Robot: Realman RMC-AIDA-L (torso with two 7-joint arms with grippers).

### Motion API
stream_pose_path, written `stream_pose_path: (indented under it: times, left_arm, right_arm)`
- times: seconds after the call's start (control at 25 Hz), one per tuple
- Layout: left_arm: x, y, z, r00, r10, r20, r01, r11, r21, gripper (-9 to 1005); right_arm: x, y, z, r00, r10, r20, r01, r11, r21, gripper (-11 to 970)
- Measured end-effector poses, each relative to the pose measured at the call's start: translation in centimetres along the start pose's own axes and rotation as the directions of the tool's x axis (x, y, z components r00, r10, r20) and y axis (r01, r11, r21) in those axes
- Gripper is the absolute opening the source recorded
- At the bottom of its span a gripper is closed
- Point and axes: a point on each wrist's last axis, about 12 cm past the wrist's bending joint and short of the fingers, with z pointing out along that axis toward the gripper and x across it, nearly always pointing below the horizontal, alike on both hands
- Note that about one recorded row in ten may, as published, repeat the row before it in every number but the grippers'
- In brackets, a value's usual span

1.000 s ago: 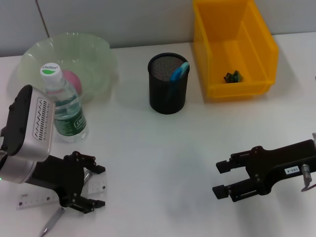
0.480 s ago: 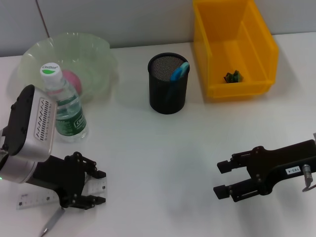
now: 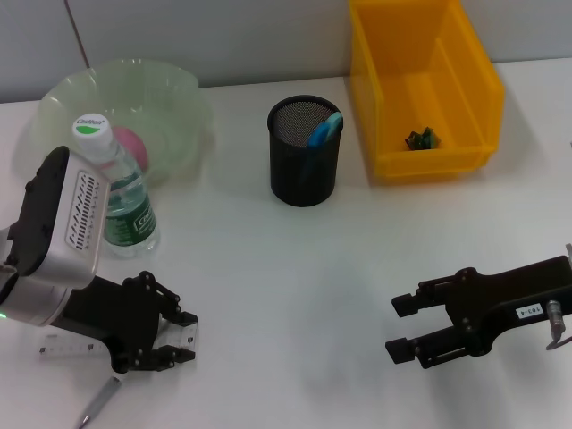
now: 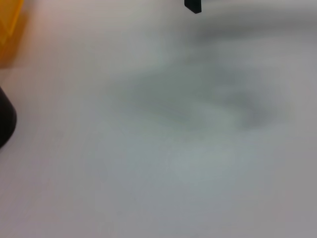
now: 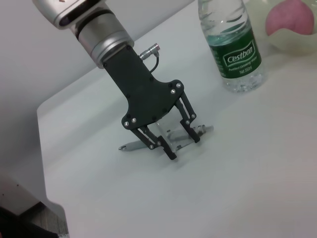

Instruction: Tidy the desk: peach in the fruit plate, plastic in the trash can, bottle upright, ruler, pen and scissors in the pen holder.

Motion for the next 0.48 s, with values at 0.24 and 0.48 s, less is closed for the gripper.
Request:
stream_pose_path:
  times: [0.24, 0.48]
  left_arm:
    - [-0.6, 0.0, -0.5, 1.0, 0.02, 0.014, -0.02, 1.0, 0.016, 385]
    - [-1.8, 0.0, -1.6, 0.998, 0.038, 0.052, -0.039, 0.999, 0.014, 386]
  right_arm:
    - [0.0, 0.0, 0.0, 1.0, 0.003, 0.0, -0.003, 1.0, 0.0, 782]
    - [0.0, 0.0, 0.0, 1.0, 0.002, 0.0, -0.002, 1.0, -0.001, 782]
